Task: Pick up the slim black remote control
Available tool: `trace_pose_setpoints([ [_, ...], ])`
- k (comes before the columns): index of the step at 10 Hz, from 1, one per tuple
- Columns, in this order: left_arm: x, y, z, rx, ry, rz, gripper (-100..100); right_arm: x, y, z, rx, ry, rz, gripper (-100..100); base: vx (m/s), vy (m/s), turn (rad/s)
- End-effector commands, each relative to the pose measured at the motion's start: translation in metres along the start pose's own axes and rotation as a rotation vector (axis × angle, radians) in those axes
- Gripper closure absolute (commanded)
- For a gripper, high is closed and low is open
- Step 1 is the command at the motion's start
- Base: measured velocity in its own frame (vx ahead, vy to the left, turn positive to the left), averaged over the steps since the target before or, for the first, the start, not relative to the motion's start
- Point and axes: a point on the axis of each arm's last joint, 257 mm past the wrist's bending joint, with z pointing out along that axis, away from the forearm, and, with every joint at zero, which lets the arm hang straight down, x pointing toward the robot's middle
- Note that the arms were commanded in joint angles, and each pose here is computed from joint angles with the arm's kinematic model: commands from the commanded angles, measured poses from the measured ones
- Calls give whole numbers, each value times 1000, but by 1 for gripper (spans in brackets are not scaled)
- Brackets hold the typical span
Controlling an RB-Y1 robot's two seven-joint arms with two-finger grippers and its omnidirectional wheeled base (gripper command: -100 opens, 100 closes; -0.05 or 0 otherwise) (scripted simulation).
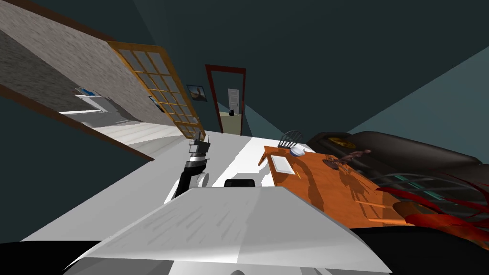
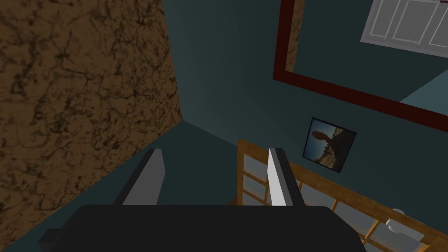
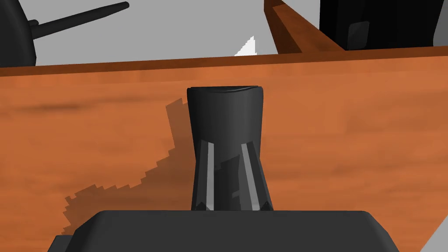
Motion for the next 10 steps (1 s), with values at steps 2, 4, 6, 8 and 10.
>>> trace_pose_setpoints([
  [2, 0, 0, 0, 0, 0, 0, 0, 8, 7, -3, -4, 2, -36, 100, 138, -43, -120],
  [4, 0, 0, 0, 0, 0, 0, 0, 8, 16, -5, -14, -9, -56, 100, 121, -42, -188],
  [6, 0, 0, 0, 0, 0, 0, 0, 12, 19, -8, -13, -10, -84, 100, 93, -38, -124],
  [8, 0, 0, 0, 0, 0, 0, 0, 14, 22, -12, -11, -14, -113, 100, 91, -39, -132],
  [10, 0, 0, 0, 0, 0, 0, 0, 16, 24, -16, -7, -19, -145, 100, 91, -33, -122],
])
